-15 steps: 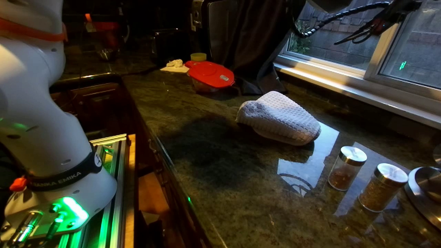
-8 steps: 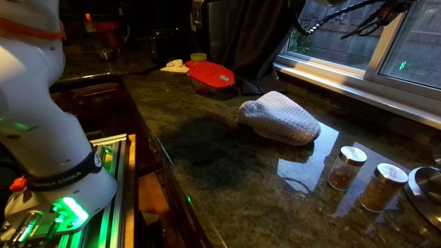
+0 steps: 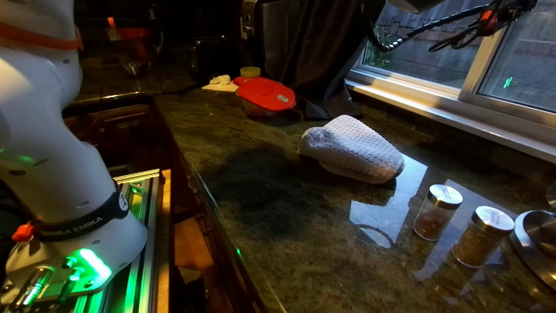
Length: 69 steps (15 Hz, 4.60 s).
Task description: Put one glass jar on the silver stand.
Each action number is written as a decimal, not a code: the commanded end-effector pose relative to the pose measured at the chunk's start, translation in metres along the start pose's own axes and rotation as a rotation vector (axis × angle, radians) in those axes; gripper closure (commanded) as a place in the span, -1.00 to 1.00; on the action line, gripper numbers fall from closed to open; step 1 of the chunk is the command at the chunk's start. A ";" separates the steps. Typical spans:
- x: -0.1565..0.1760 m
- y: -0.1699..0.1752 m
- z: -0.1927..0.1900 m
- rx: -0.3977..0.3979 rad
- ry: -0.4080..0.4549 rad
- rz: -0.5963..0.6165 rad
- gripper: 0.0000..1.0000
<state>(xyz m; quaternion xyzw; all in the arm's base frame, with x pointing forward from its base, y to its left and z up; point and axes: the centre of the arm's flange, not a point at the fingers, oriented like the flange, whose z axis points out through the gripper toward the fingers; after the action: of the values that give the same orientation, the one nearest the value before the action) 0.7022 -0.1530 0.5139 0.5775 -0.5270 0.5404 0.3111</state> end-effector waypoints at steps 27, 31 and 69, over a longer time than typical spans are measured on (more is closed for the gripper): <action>0.009 0.040 0.010 0.002 -0.052 -0.462 1.00; 0.010 0.028 -0.004 -0.035 -0.094 -0.317 1.00; 0.023 0.063 0.046 -0.207 -0.130 -0.466 1.00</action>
<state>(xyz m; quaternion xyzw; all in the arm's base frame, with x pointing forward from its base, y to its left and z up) 0.6581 -0.2159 0.5207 0.6720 -0.4562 0.3647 0.4553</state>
